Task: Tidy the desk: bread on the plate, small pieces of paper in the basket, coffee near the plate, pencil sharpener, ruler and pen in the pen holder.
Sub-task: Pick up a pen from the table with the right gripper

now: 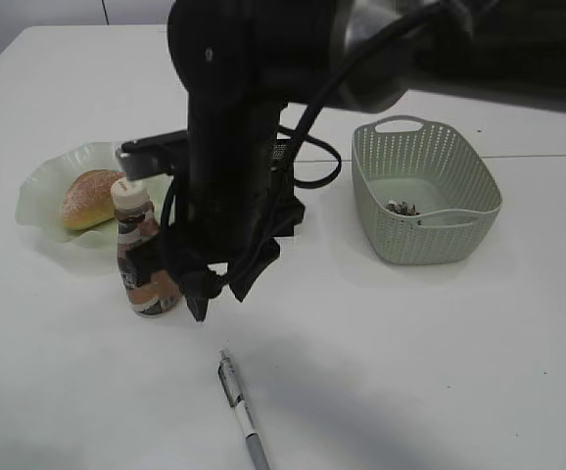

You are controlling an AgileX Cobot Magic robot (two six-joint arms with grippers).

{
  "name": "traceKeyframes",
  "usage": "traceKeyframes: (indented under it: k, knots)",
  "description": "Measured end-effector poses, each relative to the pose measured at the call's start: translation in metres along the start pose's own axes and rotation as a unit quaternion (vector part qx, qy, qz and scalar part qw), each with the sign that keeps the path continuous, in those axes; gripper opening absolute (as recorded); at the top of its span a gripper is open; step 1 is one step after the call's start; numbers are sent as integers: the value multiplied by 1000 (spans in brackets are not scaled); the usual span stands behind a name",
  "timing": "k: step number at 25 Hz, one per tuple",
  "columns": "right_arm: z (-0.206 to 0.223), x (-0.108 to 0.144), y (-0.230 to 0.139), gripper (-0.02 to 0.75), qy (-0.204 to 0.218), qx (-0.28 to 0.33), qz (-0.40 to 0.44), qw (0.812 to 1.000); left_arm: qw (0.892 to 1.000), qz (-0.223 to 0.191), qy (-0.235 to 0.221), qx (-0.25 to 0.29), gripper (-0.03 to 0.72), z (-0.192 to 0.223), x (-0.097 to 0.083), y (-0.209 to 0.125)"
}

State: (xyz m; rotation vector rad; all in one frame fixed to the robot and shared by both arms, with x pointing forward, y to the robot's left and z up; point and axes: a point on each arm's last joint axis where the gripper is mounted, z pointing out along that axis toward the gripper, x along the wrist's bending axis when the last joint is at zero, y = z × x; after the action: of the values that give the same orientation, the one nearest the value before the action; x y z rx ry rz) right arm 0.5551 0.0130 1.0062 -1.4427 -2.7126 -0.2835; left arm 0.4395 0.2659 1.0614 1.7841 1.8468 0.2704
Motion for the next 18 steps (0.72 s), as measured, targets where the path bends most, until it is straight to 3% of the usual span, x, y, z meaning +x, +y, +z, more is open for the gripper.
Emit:
traceKeyframes:
  k: [7,18]
  knots:
    - [53,-4,2,345,-12,55,11,998,1000,0,0,1,433,0,0,0]
    - [79,7,-8,345,-30,86,9,996,1000,0,0,11,433,0,0,-2]
